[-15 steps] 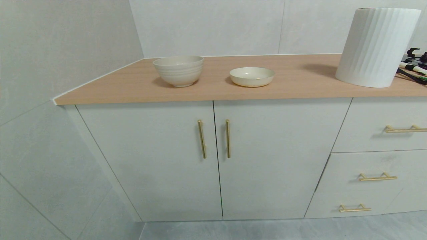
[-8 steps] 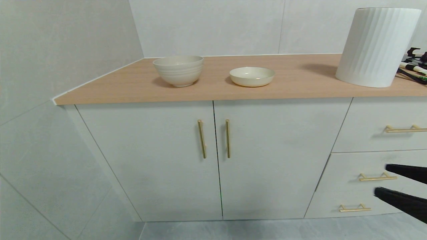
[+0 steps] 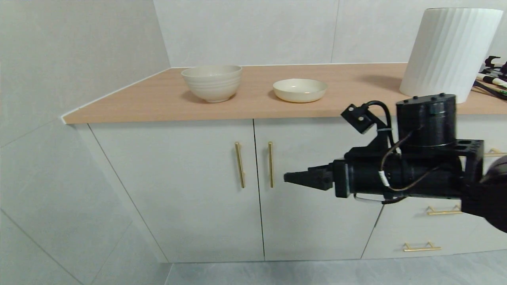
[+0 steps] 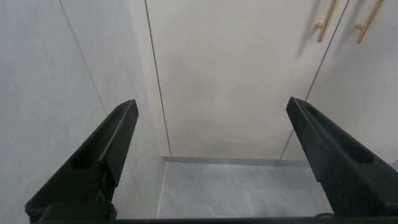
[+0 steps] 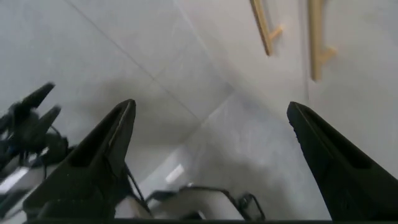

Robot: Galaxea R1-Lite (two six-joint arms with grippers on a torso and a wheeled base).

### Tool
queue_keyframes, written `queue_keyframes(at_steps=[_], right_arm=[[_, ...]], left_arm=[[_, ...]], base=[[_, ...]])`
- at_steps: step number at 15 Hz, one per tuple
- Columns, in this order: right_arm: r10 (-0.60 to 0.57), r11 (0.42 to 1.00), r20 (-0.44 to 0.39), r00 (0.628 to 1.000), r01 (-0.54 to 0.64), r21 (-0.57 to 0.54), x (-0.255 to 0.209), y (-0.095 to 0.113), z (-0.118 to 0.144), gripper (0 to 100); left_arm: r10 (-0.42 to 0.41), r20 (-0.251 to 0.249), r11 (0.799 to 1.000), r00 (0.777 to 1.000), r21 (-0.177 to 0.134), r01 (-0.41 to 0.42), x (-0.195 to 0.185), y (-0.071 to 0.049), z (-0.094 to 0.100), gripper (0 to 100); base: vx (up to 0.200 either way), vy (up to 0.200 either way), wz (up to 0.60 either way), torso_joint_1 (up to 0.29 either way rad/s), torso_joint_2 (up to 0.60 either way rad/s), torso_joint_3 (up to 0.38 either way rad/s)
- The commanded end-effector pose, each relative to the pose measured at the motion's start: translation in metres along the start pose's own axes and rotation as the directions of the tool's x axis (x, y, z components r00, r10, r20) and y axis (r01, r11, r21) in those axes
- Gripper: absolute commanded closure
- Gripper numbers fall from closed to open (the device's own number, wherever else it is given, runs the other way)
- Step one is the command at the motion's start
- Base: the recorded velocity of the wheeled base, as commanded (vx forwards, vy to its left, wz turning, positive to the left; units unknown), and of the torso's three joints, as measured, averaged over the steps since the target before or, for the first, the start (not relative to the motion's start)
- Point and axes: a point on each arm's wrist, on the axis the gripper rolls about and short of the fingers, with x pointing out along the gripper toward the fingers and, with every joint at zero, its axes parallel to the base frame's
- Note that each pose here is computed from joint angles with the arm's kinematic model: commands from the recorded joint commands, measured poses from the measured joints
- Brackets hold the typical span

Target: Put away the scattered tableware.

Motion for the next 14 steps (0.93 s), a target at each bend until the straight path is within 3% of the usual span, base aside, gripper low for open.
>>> queue_keyframes(at_steps=[1,5,9,12,14], right_arm=[[0.008,0.999,-0.057,0.998,-0.006,0.034,0.05,-0.016,-0.017,0],[-0.038,0.999,0.053,0.998,0.039,-0.007,0.083,-0.026,-0.029,0],[-0.065,0.997,0.107,0.992,0.068,-0.021,0.103,-0.033,-0.039,0],[-0.123,0.992,0.195,0.973,0.127,-0.009,0.113,-0.037,-0.034,0],[-0.131,0.991,0.21,0.969,0.132,0.011,0.118,-0.04,-0.031,0]], left_arm=[[0.0,0.0,1.0,1.0,-0.001,0.0,0.0,0.0,0.0,0],[0.0,0.0,1.0,1.0,-0.001,0.0,0.0,0.0,0.0,0],[-0.001,0.0,1.0,1.0,-0.001,0.001,0.0,0.0,0.0,0],[0.002,0.0,1.0,1.0,-0.001,-0.002,0.0,0.0,0.0,0],[0.0,0.0,1.0,1.0,-0.001,0.0,0.0,0.0,0.0,0]], base=[[0.0,0.0,0.0,0.0,0.0,0.0],[0.0,0.0,0.0,0.0,0.0,0.0],[0.0,0.0,0.0,0.0,0.0,0.0],[0.0,0.0,0.0,0.0,0.0,0.0],[0.0,0.0,0.0,0.0,0.0,0.0]])
